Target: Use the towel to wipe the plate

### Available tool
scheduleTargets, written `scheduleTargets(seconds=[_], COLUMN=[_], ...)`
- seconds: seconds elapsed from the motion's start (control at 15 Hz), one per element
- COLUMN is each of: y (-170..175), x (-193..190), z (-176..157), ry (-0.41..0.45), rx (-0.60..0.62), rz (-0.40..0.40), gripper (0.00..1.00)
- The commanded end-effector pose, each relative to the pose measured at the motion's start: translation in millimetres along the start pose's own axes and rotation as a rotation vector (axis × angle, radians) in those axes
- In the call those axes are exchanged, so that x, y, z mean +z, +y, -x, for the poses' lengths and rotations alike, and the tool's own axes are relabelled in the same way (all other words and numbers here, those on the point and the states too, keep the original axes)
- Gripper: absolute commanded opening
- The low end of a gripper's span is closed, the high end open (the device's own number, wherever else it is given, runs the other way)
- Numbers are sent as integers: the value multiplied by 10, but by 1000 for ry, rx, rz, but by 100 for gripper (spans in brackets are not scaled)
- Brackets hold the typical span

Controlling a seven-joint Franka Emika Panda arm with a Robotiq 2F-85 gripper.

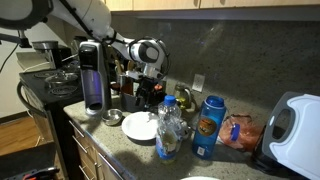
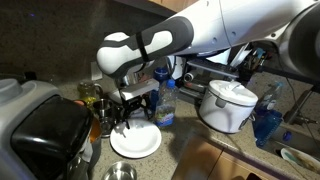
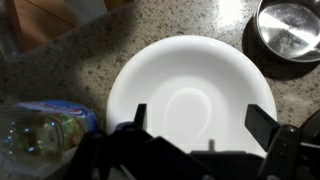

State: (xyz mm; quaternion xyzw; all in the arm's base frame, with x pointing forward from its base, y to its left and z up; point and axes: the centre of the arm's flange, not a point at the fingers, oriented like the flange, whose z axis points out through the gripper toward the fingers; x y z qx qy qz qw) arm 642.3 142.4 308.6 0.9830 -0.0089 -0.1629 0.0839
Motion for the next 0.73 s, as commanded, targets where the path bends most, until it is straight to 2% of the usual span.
scheduleTargets(seconds=[0.0, 0.13, 0.33, 0.4, 0.47, 0.67], y=[231, 328, 503, 566, 420, 538], x=[166, 245, 422, 495, 374, 490], z=[671, 826, 975, 975, 701, 796], ry=[4, -13, -37, -37, -54, -62], rx=[32, 28, 91, 107, 64, 88], rz=[-25, -33, -47, -37, -17, -22], gripper=[100, 100, 100, 100, 100, 100])
